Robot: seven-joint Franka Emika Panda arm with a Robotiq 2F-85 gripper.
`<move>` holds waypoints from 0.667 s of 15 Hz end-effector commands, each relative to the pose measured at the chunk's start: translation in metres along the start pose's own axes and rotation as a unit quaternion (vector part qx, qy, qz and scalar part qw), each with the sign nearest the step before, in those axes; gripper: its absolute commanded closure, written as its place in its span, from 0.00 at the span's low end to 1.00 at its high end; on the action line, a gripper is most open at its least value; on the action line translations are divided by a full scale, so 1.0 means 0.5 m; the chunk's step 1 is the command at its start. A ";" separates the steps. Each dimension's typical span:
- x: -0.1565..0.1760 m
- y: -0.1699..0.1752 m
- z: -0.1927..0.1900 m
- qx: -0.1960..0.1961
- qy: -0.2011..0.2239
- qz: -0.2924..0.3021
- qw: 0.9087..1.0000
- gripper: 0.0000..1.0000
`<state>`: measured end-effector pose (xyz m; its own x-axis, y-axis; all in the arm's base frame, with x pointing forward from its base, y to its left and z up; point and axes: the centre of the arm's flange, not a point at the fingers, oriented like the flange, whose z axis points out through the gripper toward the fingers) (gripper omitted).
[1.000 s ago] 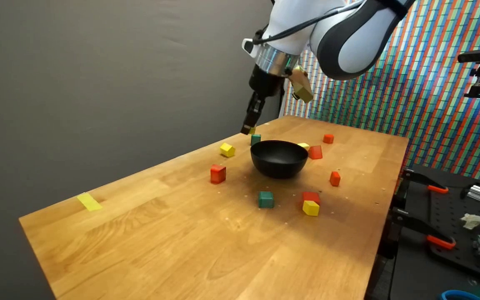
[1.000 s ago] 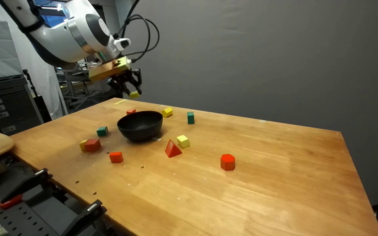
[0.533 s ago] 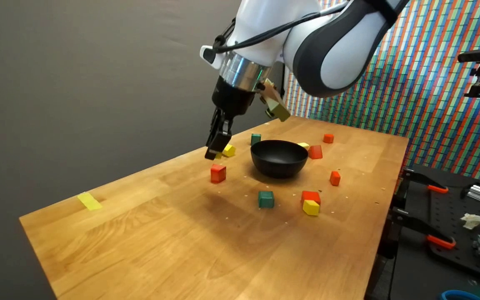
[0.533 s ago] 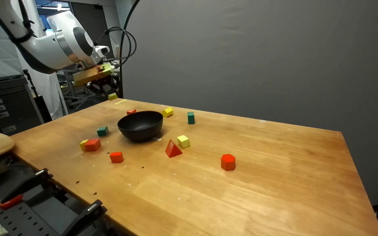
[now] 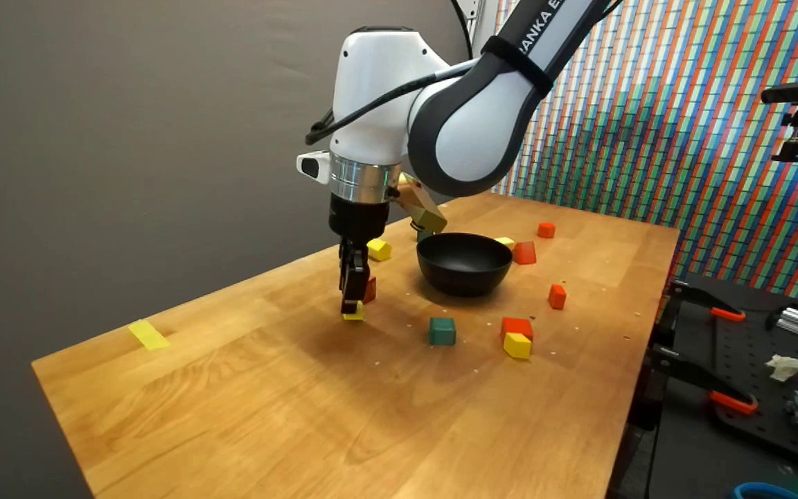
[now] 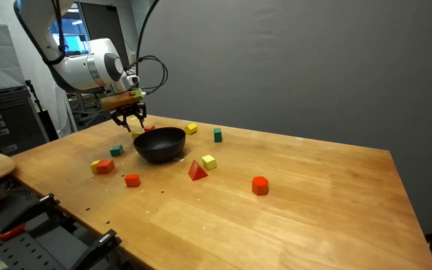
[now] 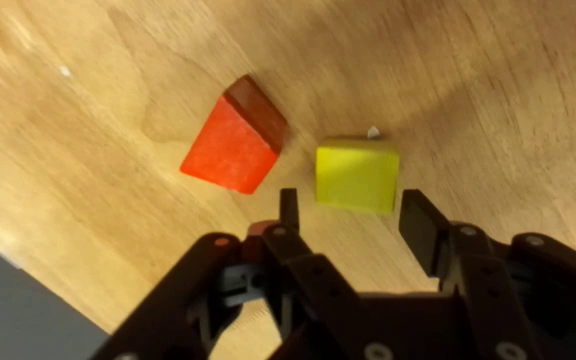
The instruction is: Remove all the objects in the black bowl and put them on the table
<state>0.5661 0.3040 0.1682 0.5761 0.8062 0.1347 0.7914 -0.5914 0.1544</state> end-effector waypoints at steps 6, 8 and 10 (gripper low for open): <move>-0.039 -0.047 -0.257 0.008 -0.028 -0.037 0.999 0.00; -0.075 -0.059 -0.319 0.014 -0.027 -0.017 0.999 0.00; -0.125 -0.064 -0.369 0.017 -0.014 0.022 1.000 0.00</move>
<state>0.5109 0.3083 0.2897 0.5651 0.8211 0.0799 0.8094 -0.5706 0.1390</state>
